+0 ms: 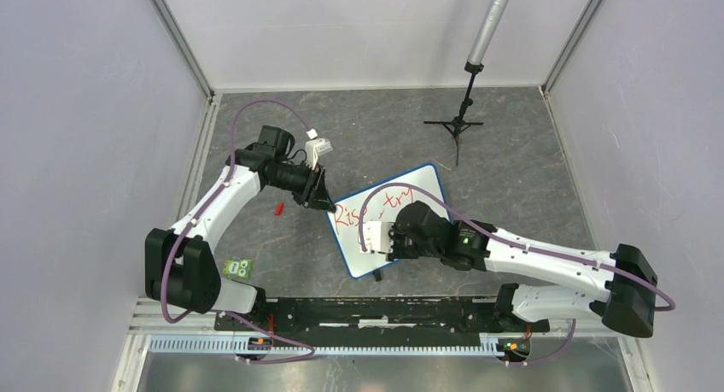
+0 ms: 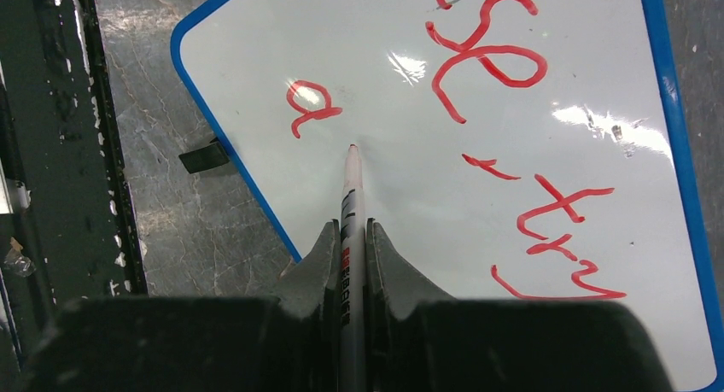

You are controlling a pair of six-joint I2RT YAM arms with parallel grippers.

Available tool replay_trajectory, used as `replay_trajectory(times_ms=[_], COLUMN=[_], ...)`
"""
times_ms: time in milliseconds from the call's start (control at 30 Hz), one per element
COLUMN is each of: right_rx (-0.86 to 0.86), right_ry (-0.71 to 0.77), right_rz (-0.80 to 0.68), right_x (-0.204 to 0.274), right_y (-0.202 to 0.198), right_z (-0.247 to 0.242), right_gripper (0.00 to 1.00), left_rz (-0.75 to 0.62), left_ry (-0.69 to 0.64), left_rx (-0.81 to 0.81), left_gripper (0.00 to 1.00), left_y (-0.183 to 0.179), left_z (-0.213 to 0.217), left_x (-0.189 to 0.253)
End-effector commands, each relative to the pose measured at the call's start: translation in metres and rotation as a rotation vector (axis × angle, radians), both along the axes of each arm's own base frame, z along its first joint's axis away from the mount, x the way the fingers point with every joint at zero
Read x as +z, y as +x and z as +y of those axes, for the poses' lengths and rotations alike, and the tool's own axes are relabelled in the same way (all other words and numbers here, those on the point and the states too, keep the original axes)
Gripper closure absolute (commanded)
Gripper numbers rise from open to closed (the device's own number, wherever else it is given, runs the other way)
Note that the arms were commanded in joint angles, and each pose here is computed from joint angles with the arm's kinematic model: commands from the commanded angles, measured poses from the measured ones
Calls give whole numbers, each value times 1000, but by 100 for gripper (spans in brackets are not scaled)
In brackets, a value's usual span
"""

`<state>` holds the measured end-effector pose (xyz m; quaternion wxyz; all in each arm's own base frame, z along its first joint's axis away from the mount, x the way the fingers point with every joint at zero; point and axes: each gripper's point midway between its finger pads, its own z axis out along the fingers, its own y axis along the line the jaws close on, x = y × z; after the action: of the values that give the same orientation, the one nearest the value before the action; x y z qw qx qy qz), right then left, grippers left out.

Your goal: Write a sentence on the whiteboard

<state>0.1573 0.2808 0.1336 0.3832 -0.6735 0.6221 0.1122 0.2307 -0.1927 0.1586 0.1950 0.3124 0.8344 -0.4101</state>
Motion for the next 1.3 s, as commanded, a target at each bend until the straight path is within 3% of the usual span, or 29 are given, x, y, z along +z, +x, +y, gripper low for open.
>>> replay_trajectory(times_ms=[0,600,1267], right_rx=[-14,-62,20], right_ry=[66,51,-50], right_rz=[-17,-24,29], right_x=[20,15,-24], right_y=[7,17,-5], right_z=[15,20,6], right_gripper=[100,100,100], left_rz=[-30,-34,-35], left_ry=[-16,-16,-13], left_rx=[-4,-5,-6], left_gripper=[60,60,60], left_y=[1,1,1], left_z=[-3,-3,-2], left_x=[6,6,5])
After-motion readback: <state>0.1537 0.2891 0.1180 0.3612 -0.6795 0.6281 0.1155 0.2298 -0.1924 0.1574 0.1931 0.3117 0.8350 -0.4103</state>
